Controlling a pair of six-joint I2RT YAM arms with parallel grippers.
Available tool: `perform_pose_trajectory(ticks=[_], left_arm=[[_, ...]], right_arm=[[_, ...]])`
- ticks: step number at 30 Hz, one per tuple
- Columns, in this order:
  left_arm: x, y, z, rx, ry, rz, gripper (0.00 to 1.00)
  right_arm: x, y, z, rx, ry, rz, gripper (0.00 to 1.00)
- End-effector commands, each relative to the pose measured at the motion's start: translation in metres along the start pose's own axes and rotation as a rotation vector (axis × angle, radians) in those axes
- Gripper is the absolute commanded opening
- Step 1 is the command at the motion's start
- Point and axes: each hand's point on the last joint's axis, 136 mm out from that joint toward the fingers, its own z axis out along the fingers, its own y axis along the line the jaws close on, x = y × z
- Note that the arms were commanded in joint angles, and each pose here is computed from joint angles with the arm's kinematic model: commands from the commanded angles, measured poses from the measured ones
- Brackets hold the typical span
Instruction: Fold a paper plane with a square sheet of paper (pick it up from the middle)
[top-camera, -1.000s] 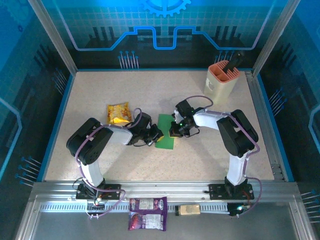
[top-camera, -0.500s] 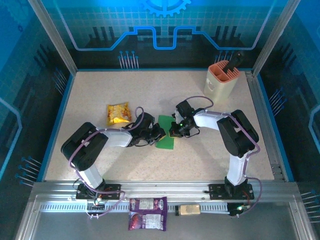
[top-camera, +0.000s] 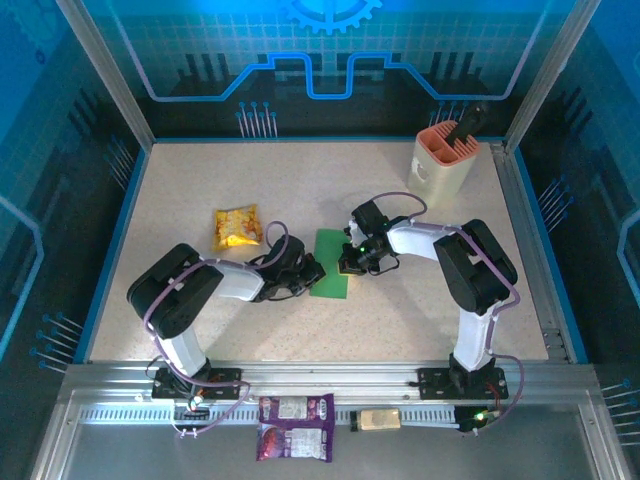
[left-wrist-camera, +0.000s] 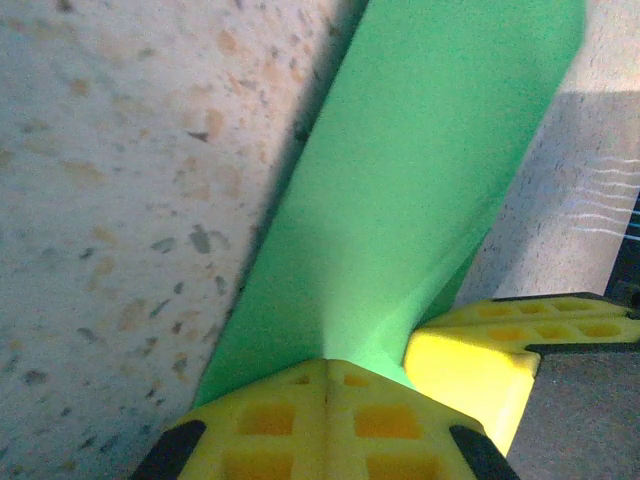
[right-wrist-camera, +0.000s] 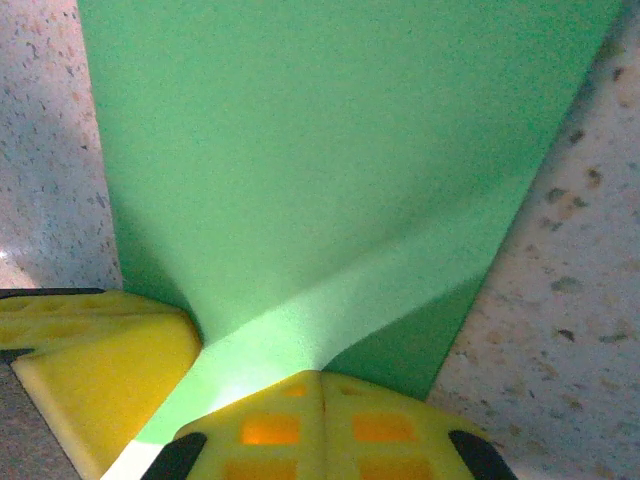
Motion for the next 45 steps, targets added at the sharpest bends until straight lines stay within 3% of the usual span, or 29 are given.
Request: perform_pose_trajectory(ticks=[1,9,14,18,34,40,45], left_arm=[[-0.010,0.055,-0.012,-0.177,-0.088,-0.048,0.03],[-0.028,0.037,-0.034,-0.103,-0.114,-0.044,0.04],[-0.013,-0.015,-0.039,0.024,-0.046,0.027,0.04],[0.005,-0.030,-0.036,0.037,-0.009,0.040,0.04],[0.026,0.042,-0.019,-0.064,0.000,-0.115,0.04],[0.018,0.070,-0.033,-0.166,-0.072,-0.142,0.04],[0.010,0.066,-0.050,-0.182,-0.120,-0.113,0.04]], right_arm=[[0.053,-0.099,0.032,0.351,0.151,0.114,0.01],[0.054,-0.103,0.034,0.356,0.161,0.121,0.01],[0.053,-0.102,0.035,0.353,0.158,0.120,0.00],[0.053,-0.103,0.036,0.354,0.160,0.120,0.01],[0.048,-0.106,0.037,0.368,0.168,0.123,0.00],[0.050,-0.110,0.037,0.379,0.171,0.134,0.00],[0.050,-0.113,0.038,0.386,0.171,0.138,0.00]])
